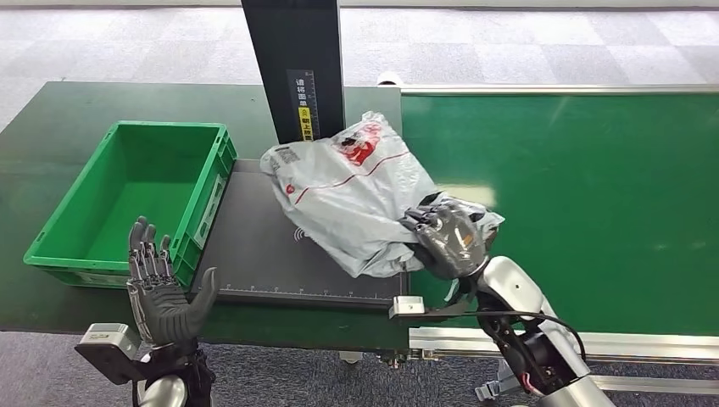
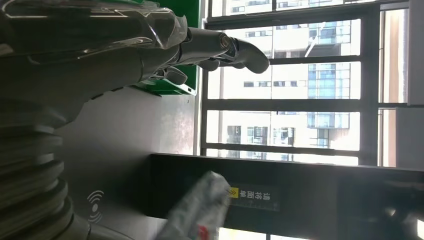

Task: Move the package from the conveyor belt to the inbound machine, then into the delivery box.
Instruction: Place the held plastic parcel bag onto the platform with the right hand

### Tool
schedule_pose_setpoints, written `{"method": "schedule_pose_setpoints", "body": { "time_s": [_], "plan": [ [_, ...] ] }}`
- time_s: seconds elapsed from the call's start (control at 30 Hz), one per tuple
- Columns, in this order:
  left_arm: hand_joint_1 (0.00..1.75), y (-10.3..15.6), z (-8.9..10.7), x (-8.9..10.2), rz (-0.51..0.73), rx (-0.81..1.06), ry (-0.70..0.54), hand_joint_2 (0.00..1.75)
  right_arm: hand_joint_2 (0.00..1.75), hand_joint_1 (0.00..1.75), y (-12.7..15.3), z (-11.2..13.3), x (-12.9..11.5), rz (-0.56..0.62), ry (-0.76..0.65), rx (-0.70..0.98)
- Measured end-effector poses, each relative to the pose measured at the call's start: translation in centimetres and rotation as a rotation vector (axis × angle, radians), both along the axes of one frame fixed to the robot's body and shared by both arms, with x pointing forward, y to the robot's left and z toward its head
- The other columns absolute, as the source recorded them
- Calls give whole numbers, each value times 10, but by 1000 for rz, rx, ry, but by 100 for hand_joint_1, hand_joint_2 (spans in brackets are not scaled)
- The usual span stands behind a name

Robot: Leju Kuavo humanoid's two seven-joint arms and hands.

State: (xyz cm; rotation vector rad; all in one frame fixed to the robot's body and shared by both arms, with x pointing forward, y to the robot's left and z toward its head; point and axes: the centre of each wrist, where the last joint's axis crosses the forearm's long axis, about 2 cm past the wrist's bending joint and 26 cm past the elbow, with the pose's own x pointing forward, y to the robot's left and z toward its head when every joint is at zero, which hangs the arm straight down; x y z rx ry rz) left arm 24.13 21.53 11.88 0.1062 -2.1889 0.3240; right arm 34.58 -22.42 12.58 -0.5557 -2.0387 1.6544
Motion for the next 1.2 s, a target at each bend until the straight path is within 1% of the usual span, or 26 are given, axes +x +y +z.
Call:
{"method": "schedule_pose_setpoints", "body": {
  "time_s": [0.1,0.2,0.3,0.4,0.43,0.53,0.57,0.67,0.8,0.93,1.0,1.13,1.2],
  "plan": [
    [0,-3,2,4,-7,-5,-7,175,175,175,25,-24,-12,89,128,-64],
    [0,-4,2,7,-15,-10,-6,175,175,175,42,-42,-22,136,227,-126],
    [0,-5,1,8,-23,-16,0,175,175,175,52,-52,-26,157,277,-167],
    [0,-6,0,8,-26,-17,7,175,175,175,57,-55,-24,165,295,-196],
    [0,-6,0,8,-26,-17,8,175,175,151,59,-55,-24,162,298,-202],
    [0,-6,0,9,-26,-19,10,175,175,21,65,-54,-21,121,278,-191],
    [0,-6,0,9,-26,-20,10,175,175,0,67,-52,-20,97,258,-167],
    [0,-6,-1,9,-26,-25,15,175,175,0,68,-46,-14,18,220,-30],
    [0,-6,-1,8,-35,-36,22,175,175,0,61,-35,-4,-55,259,191],
    [0,-6,-2,9,-40,-37,24,175,175,0,55,-30,-2,-87,294,299],
    [0,-7,-2,10,-48,-37,26,175,175,0,53,-31,-5,-94,360,387],
    [0,-10,-1,13,-77,-37,35,175,175,0,43,-37,-12,-107,557,621],
    [0,-12,-1,15,-87,-35,38,175,175,0,36,-42,-16,-118,609,693]
  ]
}}
